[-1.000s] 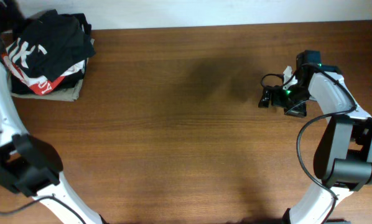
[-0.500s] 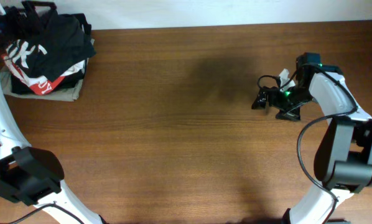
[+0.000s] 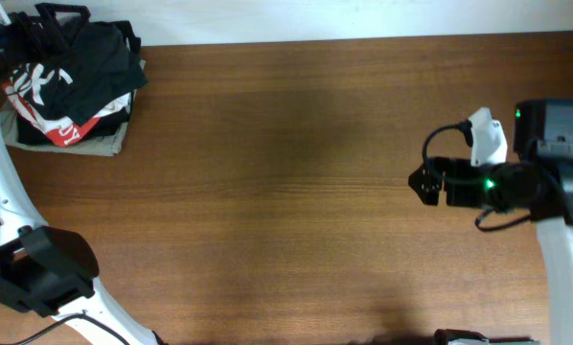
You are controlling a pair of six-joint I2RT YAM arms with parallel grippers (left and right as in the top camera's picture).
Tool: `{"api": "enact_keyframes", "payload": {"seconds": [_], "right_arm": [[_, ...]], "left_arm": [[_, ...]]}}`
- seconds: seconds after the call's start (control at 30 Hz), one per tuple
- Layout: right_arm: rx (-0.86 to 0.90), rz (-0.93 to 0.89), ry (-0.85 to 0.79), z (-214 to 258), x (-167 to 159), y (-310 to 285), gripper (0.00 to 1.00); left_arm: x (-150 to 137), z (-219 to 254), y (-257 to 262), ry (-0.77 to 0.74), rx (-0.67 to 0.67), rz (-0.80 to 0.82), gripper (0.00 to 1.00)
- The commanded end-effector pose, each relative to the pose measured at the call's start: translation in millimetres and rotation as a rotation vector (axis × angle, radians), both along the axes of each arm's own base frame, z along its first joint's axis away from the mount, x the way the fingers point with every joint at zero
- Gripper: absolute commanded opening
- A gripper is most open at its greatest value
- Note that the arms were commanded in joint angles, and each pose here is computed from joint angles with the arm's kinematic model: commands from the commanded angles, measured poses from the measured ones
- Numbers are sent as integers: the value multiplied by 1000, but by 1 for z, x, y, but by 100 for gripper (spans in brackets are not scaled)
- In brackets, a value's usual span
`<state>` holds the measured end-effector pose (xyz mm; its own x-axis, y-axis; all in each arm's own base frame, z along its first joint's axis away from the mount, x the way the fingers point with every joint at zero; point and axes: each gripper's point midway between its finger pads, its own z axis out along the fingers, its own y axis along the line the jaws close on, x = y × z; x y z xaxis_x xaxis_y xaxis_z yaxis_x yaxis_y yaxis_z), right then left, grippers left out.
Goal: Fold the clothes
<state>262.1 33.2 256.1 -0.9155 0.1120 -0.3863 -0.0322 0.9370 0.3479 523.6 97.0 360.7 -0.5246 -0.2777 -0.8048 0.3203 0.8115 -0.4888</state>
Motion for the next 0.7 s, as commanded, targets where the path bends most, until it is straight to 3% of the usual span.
{"api": "enact_keyframes", "payload": {"seconds": [0.0,0.67], "right_arm": [[-21,-2,-49,13,-11,0,99],[7,-6,-18,8,-8,3,99]], "left_arm": [[-6,11,-1,-29,8,-13,99],[-6,11,-1,-29,8,-13,99]]}}
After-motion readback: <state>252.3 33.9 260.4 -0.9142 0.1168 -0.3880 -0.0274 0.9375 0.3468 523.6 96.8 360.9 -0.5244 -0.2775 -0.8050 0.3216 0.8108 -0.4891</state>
